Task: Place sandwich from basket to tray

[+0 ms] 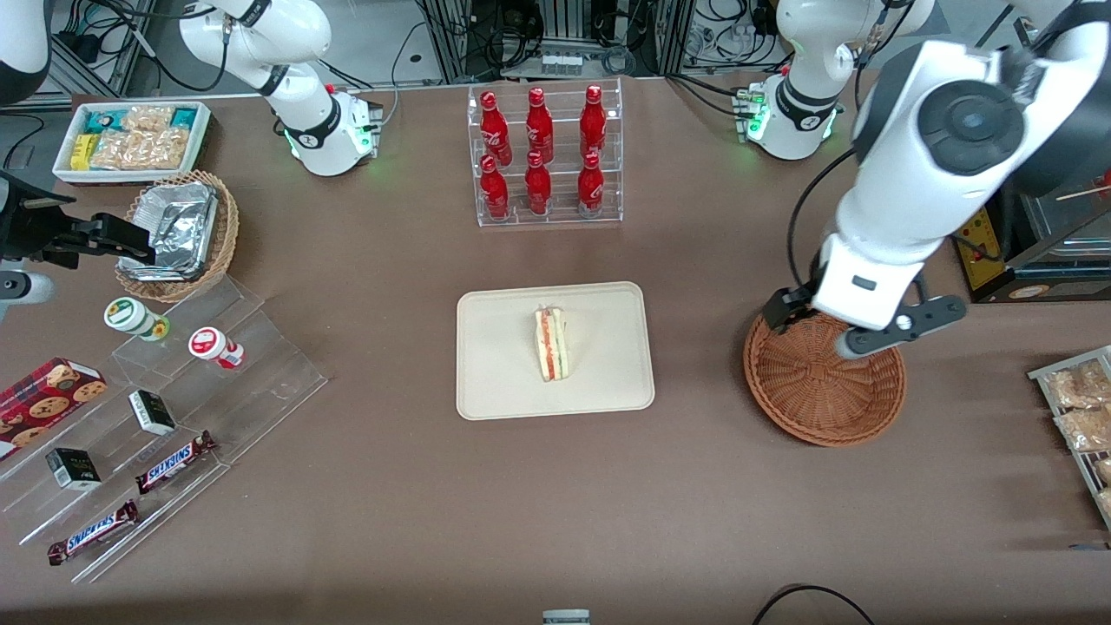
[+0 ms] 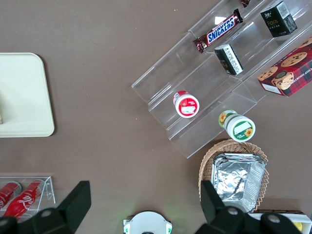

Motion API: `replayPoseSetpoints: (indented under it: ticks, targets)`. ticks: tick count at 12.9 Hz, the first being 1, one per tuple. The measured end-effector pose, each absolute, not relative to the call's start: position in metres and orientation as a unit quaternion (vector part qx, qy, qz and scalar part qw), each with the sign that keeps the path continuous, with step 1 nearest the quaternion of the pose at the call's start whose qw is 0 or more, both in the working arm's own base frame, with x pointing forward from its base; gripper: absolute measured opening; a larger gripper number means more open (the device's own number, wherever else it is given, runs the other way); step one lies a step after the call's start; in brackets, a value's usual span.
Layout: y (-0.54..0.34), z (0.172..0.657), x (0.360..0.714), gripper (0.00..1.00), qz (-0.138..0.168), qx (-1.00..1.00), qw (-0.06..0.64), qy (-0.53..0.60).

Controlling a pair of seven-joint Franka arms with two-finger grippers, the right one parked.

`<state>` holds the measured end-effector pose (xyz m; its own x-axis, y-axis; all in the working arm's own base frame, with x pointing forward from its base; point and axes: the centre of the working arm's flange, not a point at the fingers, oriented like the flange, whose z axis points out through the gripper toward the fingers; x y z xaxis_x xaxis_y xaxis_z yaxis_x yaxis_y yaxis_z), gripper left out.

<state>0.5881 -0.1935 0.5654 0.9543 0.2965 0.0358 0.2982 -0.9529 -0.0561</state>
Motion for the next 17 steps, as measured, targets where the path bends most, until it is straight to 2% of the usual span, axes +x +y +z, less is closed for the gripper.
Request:
replayPoseSetpoints:
  ticks: [3,8,17]
  targets:
    - [-0.152,0.582,0.583,1.0,0.002,-0.99,0.041,-0.134]
    - [-0.058,0.606,0.577,1.0,0.029,-0.996,0.014,-0.08]
    - [-0.001,0.623,0.553,1.0,0.027,-0.999,-0.004,-0.036]
